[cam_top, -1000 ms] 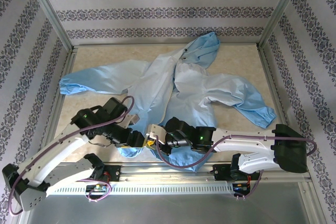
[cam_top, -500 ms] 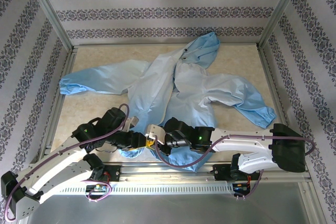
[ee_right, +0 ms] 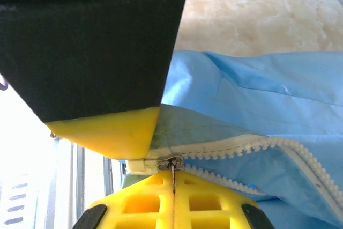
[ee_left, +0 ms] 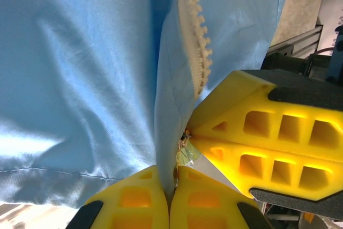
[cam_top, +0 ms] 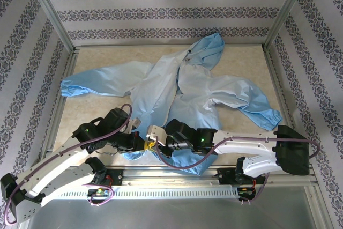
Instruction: Zip up the jacket
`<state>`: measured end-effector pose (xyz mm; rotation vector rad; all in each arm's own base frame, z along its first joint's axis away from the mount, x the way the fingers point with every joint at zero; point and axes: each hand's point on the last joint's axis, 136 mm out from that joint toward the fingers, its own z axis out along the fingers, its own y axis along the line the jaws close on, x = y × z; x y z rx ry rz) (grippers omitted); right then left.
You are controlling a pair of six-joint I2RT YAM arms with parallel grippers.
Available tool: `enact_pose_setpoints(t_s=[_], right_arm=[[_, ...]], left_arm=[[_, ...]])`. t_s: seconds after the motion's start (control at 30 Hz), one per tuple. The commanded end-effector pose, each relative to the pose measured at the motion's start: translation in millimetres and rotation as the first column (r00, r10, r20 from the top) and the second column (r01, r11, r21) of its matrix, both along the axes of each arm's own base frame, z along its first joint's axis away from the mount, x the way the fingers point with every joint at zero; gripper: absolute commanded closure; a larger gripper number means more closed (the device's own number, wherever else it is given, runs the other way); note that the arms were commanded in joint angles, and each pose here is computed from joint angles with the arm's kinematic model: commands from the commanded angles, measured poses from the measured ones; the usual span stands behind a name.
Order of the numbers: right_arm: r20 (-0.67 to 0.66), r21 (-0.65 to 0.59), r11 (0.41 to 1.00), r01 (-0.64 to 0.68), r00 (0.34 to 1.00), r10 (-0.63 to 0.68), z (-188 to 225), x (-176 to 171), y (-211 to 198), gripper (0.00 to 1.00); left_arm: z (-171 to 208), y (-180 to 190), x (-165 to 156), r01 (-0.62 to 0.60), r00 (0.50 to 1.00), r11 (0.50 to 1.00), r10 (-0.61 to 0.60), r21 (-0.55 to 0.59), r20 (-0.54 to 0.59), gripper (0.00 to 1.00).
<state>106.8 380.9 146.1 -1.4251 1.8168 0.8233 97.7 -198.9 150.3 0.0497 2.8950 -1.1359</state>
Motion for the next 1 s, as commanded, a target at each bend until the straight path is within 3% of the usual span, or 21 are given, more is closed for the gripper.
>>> enact_pose_setpoints(t_s=[0.0, 0.67, 0.97], right_arm=[[0.024, -0.019, 0.995, 0.103, 0.994, -0.102, 2, 24, -1, 1.00], [0.040, -0.058, 0.970, 0.234, 0.972, -0.232, 0, 67, -15, 1.00], [0.087, -0.088, 0.953, 0.290, 0.955, -0.282, 3, 101, -30, 1.00]], left_arm=[[1, 9, -21, 0.075, 0.996, 0.996, -0.073, 0.040, -0.055, 1.00], [17, 18, -31, 0.133, 0.991, 0.990, -0.132, 0.055, -0.032, 1.00], [24, 36, -33, 0.141, 0.990, 0.979, -0.142, 0.148, -0.004, 1.00]])
